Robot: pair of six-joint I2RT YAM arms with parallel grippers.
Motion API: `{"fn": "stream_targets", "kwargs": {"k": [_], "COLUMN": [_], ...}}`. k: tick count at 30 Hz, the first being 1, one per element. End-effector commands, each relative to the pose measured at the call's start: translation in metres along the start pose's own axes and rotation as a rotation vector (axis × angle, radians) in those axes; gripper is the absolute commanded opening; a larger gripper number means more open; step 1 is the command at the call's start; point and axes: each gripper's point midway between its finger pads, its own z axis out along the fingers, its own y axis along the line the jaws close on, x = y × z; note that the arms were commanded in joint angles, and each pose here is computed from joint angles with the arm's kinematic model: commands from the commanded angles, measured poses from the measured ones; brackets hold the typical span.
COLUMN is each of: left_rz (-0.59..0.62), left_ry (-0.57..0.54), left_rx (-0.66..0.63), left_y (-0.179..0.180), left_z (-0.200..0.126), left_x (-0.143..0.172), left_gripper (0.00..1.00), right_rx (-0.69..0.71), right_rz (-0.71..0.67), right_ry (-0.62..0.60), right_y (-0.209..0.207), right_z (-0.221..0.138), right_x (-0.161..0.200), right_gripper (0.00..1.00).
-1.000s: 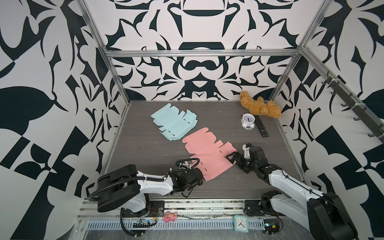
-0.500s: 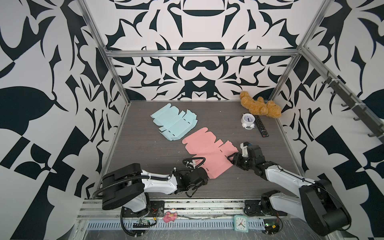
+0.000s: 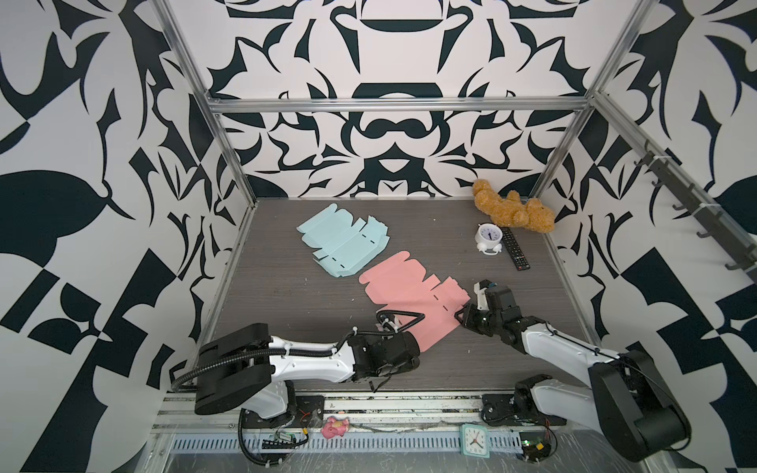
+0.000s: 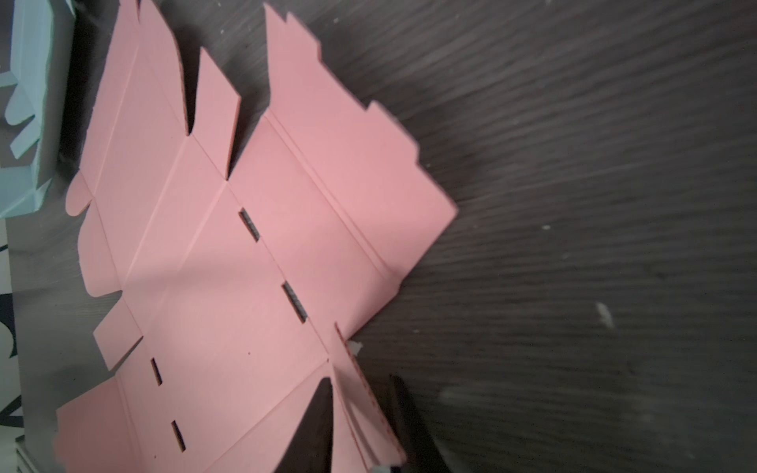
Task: Assemble paper box
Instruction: Rotate the paper box at the center of the table.
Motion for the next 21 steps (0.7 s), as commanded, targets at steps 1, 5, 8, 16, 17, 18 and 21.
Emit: {"fn": "stream_targets", "kwargs": {"k": [1, 5, 8, 16, 17, 18, 21], "left_rz": [0.133, 0.198, 0.286, 0.281, 0.263, 0.251, 0.254], "left_ry": [0.030, 0.021, 0.005, -0.037, -0.046, -0.057, -0.088], "left_rx": [-0.078, -0.027, 0.026, 0.034, 0.039, 0.044, 0.034], "left_y": [0.023, 0.022, 0.011, 0.027, 0.030, 0.032, 0.034], "left_z": [-0.016, -0.034, -0.049, -0.076, -0.075, -0.074, -0.076], "left_x": [0.009, 0.007, 0.000, -0.050, -0.054, -0.059, -0.072], "left_gripper": [0.26, 0.26, 0.24, 0.29, 0.29, 0.29, 0.31], "right_rx": [0.031, 0.039, 0.049, 0.097, 0.099, 0.099, 0.111], "right_rz": [-0.010, -0.006, 0.003, -0.026, -0.030, -0.037, -0.076], "right_ry": [-0.020, -0.023, -0.007, -0.030, -0.030, -0.028, -0.018], "right_y": [-0.001, -0.001, -0.002, -0.002, -0.001, 0.000, 0.003], "right_z": [-0.004, -0.005, -0.005, -0.017, -0.018, -0.019, -0.024], "right_x": [-0.008, -0.009, -0.008, -0.018, -0.018, -0.019, -0.020], "right_gripper": [0.23, 0.15, 0.12, 0.01, 0.01, 0.01, 0.00]}}
